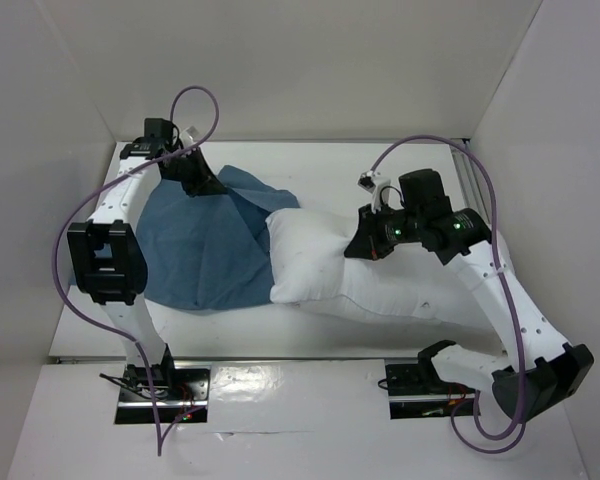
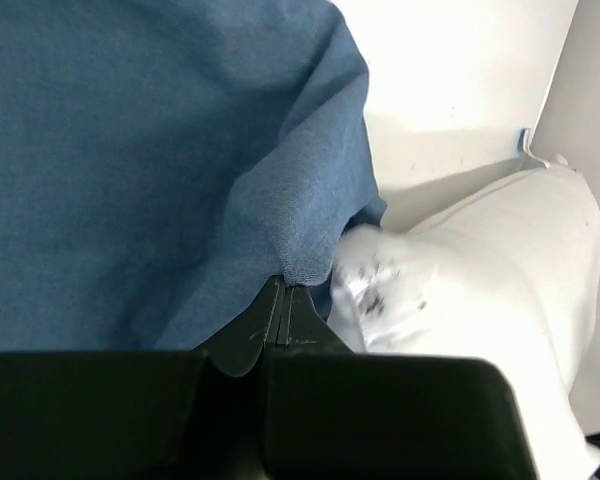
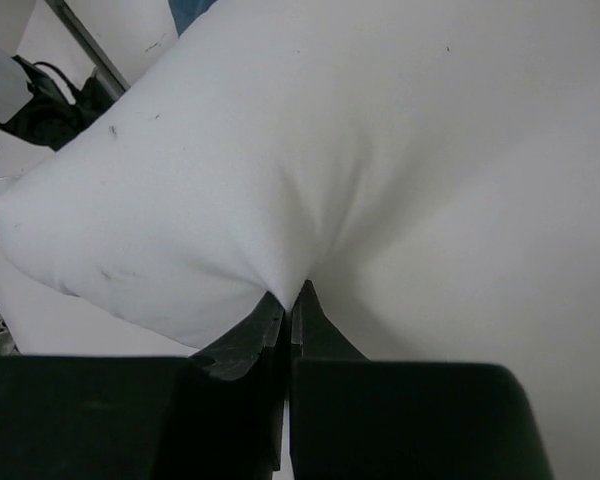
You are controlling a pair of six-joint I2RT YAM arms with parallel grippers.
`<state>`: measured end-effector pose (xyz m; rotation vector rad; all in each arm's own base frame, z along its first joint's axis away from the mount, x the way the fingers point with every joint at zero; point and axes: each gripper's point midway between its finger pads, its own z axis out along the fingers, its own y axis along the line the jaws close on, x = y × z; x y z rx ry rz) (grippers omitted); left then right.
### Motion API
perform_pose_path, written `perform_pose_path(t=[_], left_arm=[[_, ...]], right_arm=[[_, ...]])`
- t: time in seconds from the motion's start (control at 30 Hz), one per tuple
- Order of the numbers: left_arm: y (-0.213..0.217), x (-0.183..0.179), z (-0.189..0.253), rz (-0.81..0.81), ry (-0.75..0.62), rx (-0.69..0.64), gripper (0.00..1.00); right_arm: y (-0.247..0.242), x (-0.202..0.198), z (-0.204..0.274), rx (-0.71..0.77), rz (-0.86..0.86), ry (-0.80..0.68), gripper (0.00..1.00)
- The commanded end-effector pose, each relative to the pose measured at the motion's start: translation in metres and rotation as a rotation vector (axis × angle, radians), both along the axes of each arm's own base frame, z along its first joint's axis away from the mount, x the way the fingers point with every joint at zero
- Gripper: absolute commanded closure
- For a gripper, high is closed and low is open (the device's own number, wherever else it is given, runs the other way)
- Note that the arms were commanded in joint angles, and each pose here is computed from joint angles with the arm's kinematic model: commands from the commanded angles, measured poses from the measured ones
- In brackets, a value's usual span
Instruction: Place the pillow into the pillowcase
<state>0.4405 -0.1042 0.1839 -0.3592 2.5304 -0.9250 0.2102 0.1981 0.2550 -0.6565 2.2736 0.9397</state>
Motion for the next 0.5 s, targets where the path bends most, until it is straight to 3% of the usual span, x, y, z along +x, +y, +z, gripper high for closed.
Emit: perform_pose_path(t=[0.0, 0.17, 0.47], left_arm=[[-0.009, -0.019, 0.033, -0.068, -0.083, -0.031, 1.00], [-0.013, -0.039, 0.046, -0.085, -0.103, -0.053, 1.00], [-0.031, -0.057, 0.052, -0.137, -0.124, -0.070, 1.00]], right_arm=[[0.006, 0.023, 0.036, 0.057, -0.044, -0.136, 1.00], [0.030, 0.039, 0.046, 0.082, 0.014, -0.166, 1.00], [0.047, 0.014, 0.028, -0.001, 0.074, -0.125, 1.00]])
